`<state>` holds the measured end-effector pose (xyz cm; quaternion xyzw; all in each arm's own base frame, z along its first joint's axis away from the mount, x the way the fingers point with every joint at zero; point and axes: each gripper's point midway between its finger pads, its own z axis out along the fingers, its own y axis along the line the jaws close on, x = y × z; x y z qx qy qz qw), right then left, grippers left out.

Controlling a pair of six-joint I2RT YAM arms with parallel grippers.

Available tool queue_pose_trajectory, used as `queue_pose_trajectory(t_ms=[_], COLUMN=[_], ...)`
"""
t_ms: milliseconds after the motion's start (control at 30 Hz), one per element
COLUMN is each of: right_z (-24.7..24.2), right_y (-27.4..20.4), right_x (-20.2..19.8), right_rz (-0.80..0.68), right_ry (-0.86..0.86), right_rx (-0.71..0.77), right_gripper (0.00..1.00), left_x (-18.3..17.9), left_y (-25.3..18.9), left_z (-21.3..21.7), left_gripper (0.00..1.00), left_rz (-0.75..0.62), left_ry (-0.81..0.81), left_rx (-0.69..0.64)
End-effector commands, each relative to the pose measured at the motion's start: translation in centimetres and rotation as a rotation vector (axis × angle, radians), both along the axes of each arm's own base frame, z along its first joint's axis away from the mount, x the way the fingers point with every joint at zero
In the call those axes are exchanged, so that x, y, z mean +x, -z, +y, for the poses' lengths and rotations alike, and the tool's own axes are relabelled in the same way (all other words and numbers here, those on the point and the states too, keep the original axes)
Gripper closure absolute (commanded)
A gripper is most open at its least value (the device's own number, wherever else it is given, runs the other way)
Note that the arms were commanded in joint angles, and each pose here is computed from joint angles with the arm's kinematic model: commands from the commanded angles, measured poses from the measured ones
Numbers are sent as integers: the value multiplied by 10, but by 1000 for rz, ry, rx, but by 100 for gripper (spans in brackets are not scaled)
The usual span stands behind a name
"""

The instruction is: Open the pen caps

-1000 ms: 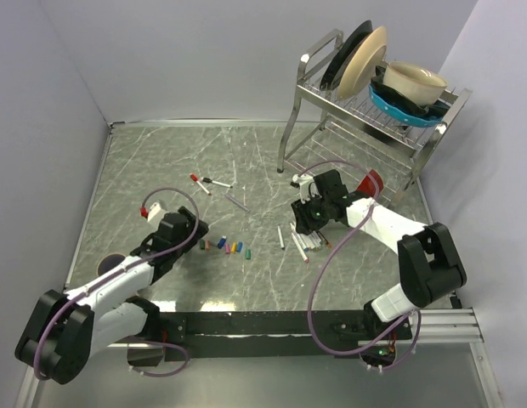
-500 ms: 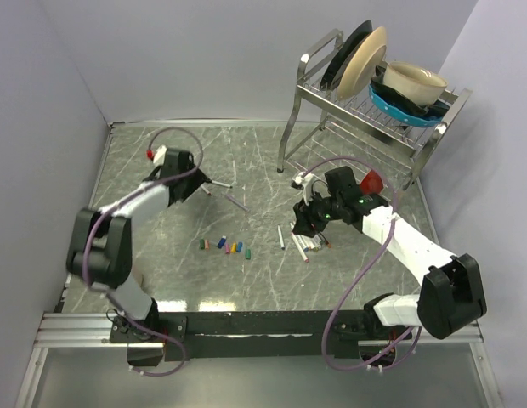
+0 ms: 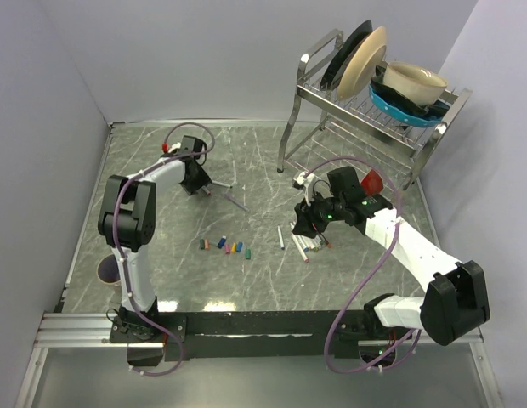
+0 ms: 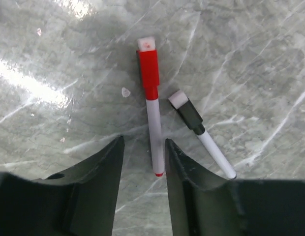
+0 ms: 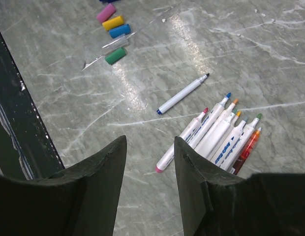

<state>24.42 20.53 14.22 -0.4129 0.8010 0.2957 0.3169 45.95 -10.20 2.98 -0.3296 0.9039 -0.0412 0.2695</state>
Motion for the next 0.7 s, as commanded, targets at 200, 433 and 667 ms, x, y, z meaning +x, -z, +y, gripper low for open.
queue_pose_trajectory(t_ms=[200,433,667], right_z=[3,4,7], right_y=[-20,-19,-22], right_x=[5,5,-1], right_rz=[-57,-53,-51], right_ry=[-12,-15,-50], right_rx=[32,31,51], right_gripper=[49,49,49], left_x=[-11,-36,-57], left_y=[31,31,-11], left_z=[15,37,30], left_gripper=[77,99,99], left_rz=[188,186,20], left_ry=[39,2,37], left_rx=[127,208,122])
